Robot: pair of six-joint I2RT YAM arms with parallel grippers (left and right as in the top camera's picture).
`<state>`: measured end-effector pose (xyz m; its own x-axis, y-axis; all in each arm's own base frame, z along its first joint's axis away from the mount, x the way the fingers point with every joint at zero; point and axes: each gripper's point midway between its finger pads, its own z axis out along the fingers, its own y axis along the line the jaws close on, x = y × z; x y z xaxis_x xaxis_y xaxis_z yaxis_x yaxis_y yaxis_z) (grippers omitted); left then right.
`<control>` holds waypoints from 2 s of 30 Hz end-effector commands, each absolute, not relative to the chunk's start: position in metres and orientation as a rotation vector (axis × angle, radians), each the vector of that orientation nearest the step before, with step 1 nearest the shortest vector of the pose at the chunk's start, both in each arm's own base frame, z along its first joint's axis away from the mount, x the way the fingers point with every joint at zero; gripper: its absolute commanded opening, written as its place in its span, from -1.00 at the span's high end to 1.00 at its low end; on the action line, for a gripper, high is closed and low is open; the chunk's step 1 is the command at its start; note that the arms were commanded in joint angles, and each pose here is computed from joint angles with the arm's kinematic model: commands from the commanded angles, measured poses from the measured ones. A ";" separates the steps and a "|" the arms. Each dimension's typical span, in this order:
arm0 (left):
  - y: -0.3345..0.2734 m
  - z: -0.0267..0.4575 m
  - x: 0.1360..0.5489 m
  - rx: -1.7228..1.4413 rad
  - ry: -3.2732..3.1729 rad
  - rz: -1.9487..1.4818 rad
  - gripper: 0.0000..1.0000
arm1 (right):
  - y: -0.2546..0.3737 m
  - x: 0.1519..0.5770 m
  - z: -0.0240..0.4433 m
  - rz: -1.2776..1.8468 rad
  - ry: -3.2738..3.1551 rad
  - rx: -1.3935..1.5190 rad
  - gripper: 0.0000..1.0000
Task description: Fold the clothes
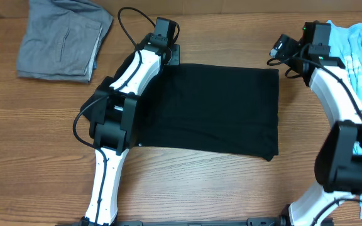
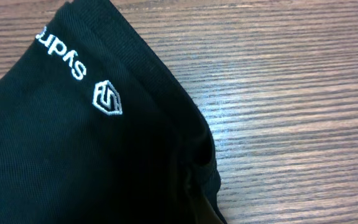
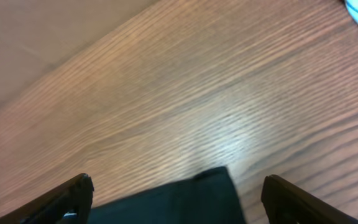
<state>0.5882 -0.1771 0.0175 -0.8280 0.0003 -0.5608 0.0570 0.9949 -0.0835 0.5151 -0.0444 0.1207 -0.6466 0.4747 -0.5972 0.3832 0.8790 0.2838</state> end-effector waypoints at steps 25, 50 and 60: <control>-0.174 0.013 0.586 0.023 2.566 -0.103 0.77 | -0.035 0.512 -0.014 0.040 2.647 0.530 -0.12; -0.116 0.117 0.539 -0.084 2.585 0.217 0.92 | -0.045 0.466 0.053 0.010 2.618 0.925 0.93; -0.095 0.105 0.483 -0.069 2.797 0.367 0.85 | -0.033 0.430 0.085 0.072 2.676 1.000 0.92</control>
